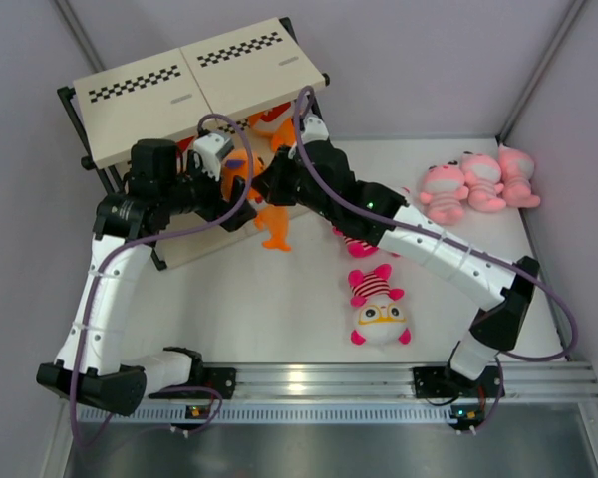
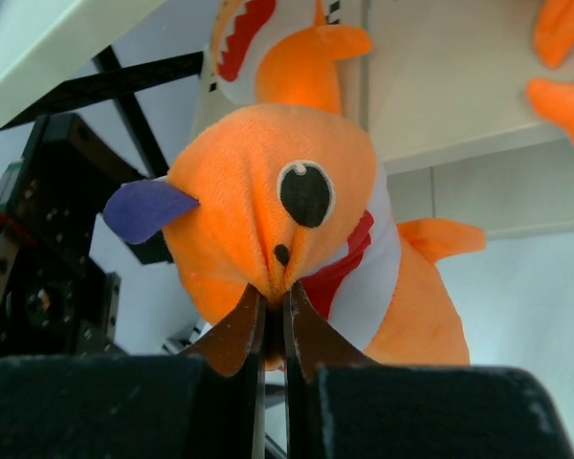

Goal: Place and organize the stuffed toys onto the shelf

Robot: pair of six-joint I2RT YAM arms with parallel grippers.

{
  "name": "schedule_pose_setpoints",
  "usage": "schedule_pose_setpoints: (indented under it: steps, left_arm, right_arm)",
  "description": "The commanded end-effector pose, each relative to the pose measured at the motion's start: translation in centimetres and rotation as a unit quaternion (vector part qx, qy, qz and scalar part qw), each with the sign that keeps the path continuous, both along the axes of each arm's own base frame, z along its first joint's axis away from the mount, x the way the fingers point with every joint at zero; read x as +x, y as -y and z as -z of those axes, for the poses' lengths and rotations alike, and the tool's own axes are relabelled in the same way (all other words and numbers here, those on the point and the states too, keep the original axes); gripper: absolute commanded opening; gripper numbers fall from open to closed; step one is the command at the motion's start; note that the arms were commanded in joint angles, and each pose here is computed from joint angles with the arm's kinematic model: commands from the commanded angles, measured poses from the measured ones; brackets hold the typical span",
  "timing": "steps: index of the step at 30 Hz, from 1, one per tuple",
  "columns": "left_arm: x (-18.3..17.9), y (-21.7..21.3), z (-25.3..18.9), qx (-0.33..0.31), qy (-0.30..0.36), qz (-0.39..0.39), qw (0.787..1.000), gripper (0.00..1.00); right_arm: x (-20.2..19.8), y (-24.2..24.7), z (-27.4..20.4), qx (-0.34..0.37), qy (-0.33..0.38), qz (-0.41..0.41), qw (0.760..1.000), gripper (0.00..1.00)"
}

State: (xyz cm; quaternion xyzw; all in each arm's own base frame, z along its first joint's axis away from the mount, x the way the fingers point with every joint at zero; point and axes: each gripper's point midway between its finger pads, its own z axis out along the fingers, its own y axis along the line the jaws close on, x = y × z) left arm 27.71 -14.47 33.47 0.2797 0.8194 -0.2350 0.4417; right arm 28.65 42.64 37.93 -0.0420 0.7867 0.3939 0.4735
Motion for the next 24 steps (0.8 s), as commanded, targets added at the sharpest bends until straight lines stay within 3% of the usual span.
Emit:
schedule_pose_setpoints:
  steps: [1, 3, 6, 8, 9, 10, 12, 14, 16, 20, 24]
  left_arm:
    - [2.8, -0.7, -2.3, -0.017, 0.054, -0.064, 0.996, 0.99]
    - [3.7, -1.1, -2.1, -0.015, 0.057, -0.085, 0.995, 0.95]
    - [3.8, -0.2, -2.7, -0.045, 0.057, -0.076, 0.995, 0.71]
    - [3.7, 0.6, -2.9, -0.061, 0.049, -0.06, 0.995, 0.18]
    - [3.7, 0.5, -3.2, -0.061, 0.054, -0.061, 0.995, 0.0]
    - [3.7, 0.6, -3.2, -0.07, 0.046, -0.068, 0.994, 0.0]
    - [3.4, 0.5, -2.8, -0.065, 0.046, -0.064, 0.995, 0.0]
    - [2.8, 0.5, -2.5, -0.066, 0.046, -0.06, 0.995, 0.0]
    - [2.0, 0.9, -1.7, -0.062, 0.044, -0.03, 0.997, 0.0]
    - [0.7, 1.5, -1.8, -0.077, 0.04, -0.006, 0.996, 0.0]
    - [0.8, 1.2, -2.6, -0.09, 0.039, -0.01, 0.995, 0.0]
  right_arm:
    - [-2.7, -0.9, -5.8, 0.084, 0.044, -0.056, 0.994, 0.0]
    - [-3.0, -0.5, -6.0, 0.086, 0.042, -0.057, 0.994, 0.0]
    - [-3.6, -1.2, -5.2, 0.082, 0.032, -0.081, 0.993, 0.0]
    - [-4.9, -2.5, -5.5, 0.108, 0.025, -0.132, 0.985, 0.0]
    - [-5.5, -2.8, -5.9, 0.117, 0.026, -0.154, 0.981, 0.0]
    - [-5.6, -3.0, -6.0, 0.117, 0.03, -0.166, 0.979, 0.0]
    - [-5.2, -1.6, -6.3, 0.111, 0.036, -0.172, 0.978, 0.34]
    - [-3.0, 1.1, -4.1, 0.081, 0.034, -0.142, 0.986, 0.61]
    - [-2.5, 4.7, -5.2, 0.082, 0.073, -0.122, 0.986, 0.71]
    - [-1.2, 10.0, -1.5, 0.021, 0.131, -0.09, 0.987, 0.94]
    - [-1.7, 10.5, 1.4, -0.032, 0.163, -0.13, 0.977, 0.97]
